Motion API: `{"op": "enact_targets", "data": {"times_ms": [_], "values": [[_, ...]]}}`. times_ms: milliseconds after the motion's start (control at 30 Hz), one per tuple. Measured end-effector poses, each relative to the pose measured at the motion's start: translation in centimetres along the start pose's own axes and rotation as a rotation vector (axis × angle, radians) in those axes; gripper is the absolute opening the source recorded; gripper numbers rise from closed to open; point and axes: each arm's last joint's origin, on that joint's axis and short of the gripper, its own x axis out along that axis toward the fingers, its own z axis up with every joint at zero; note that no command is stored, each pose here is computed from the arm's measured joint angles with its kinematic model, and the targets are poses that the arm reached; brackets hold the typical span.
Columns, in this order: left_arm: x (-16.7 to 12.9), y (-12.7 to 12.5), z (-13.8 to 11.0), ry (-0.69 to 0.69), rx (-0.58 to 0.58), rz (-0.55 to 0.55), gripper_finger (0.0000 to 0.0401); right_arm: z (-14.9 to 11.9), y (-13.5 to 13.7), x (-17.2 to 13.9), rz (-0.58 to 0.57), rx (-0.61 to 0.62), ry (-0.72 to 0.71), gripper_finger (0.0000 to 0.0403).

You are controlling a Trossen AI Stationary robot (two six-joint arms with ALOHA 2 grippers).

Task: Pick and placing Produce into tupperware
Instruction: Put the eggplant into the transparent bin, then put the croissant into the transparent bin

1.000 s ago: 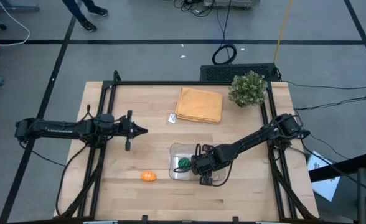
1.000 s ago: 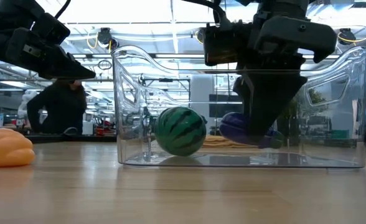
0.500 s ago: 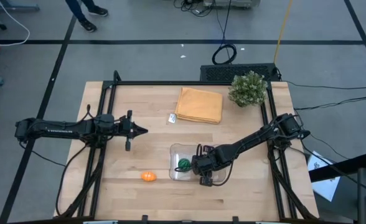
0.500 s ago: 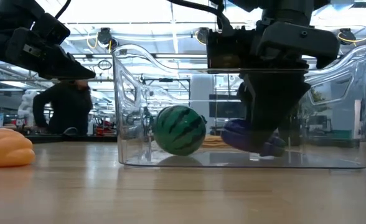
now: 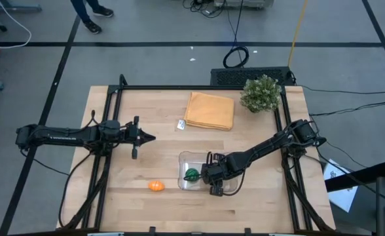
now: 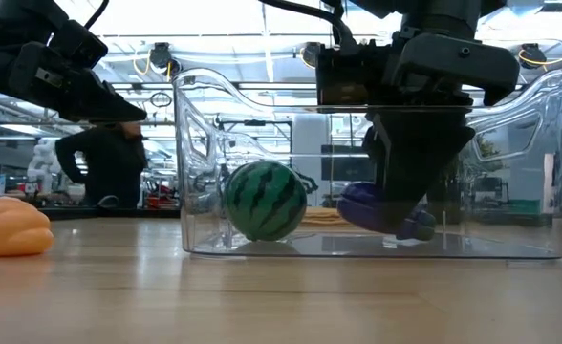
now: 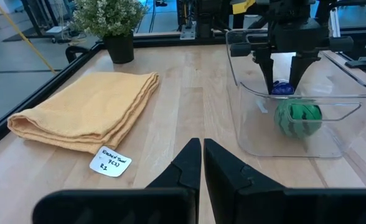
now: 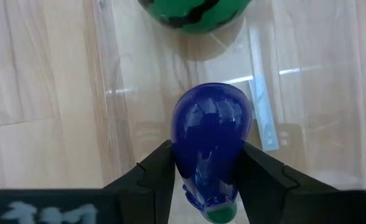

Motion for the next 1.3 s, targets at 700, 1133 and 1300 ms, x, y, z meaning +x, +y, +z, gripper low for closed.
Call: {"op": "enact_targets", "data": {"times_ms": [700,1133,1300], "values": [[0.0,0.0,0.0,0.0,0.001,-0.001,0.0024,0.0,-0.7,0.1,0.006,0.052,0.038,0.0182],[0.0,0.0,0.0,0.001,0.001,-0.001,0.0024,1.1,-0.3,-0.7,0.008,0.016,-0.003,0.019],[0.0,0.0,0.0,0.001,0.001,0.0,0.0024,1.3,-0.3,-1.3,-0.003,0.007,0.02,0.019]]}}
